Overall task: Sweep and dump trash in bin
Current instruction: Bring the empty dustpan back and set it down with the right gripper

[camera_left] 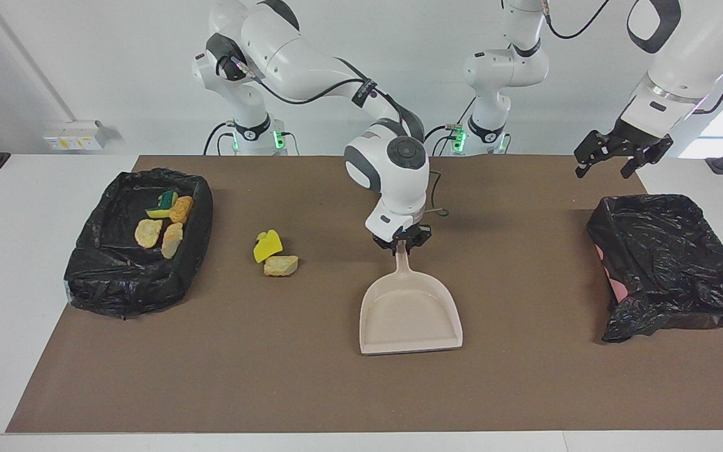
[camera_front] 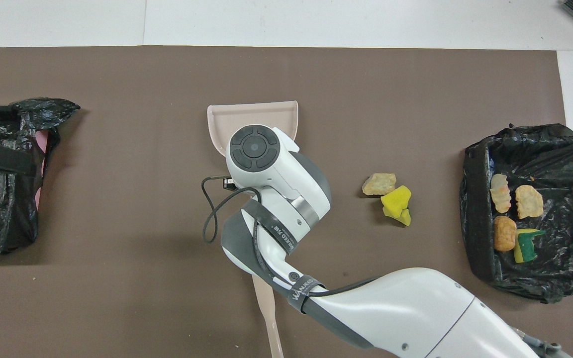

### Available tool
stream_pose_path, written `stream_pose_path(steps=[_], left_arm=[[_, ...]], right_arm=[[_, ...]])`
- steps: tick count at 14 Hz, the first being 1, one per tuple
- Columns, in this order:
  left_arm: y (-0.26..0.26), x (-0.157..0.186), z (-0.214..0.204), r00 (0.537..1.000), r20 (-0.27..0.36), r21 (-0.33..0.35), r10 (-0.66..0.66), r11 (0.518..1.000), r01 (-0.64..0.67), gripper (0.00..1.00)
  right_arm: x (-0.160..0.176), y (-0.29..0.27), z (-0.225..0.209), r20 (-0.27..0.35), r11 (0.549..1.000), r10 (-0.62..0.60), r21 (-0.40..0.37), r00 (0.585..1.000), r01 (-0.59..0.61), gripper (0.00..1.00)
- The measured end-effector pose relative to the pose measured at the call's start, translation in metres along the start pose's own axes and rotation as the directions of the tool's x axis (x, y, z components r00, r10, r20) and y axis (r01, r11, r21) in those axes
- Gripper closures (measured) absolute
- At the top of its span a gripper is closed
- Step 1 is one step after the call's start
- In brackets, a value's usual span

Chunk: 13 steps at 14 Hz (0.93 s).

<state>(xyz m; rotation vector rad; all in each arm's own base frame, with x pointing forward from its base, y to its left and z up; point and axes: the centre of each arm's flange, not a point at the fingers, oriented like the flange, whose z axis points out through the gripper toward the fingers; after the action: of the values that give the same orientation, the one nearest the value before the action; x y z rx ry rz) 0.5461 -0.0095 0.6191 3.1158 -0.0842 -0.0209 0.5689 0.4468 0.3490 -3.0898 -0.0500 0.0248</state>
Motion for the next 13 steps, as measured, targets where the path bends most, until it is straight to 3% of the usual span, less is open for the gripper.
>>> stream_pose_path(steps=[3,4,8,13], left_arm=[[0.0,0.0,0.0,1.0,0.0,0.0,0.0,1.0,0.0,0.0],[0.0,0.0,0.0,1.0,0.0,0.0,0.0,1.0,0.0,0.0],[0.0,0.0,0.0,1.0,0.0,0.0,0.0,1.0,0.0,0.0],[0.0,0.0,0.0,1.0,0.0,0.0,0.0,1.0,0.0,0.0]], right_arm=[[-0.005,0.006,-0.032,-0.031,1.0,0.002,-0.002,1.0,-0.002,0.07],[-0.012,0.011,-0.049,-0.044,1.0,0.002,-0.007,0.999,-0.002,0.0],[-0.07,0.039,-0.101,-0.025,1.0,-0.007,-0.029,1.0,0.006,0.0],[-0.174,0.047,-0.111,0.1,0.99,-0.136,-0.021,0.986,0.139,0.0]])
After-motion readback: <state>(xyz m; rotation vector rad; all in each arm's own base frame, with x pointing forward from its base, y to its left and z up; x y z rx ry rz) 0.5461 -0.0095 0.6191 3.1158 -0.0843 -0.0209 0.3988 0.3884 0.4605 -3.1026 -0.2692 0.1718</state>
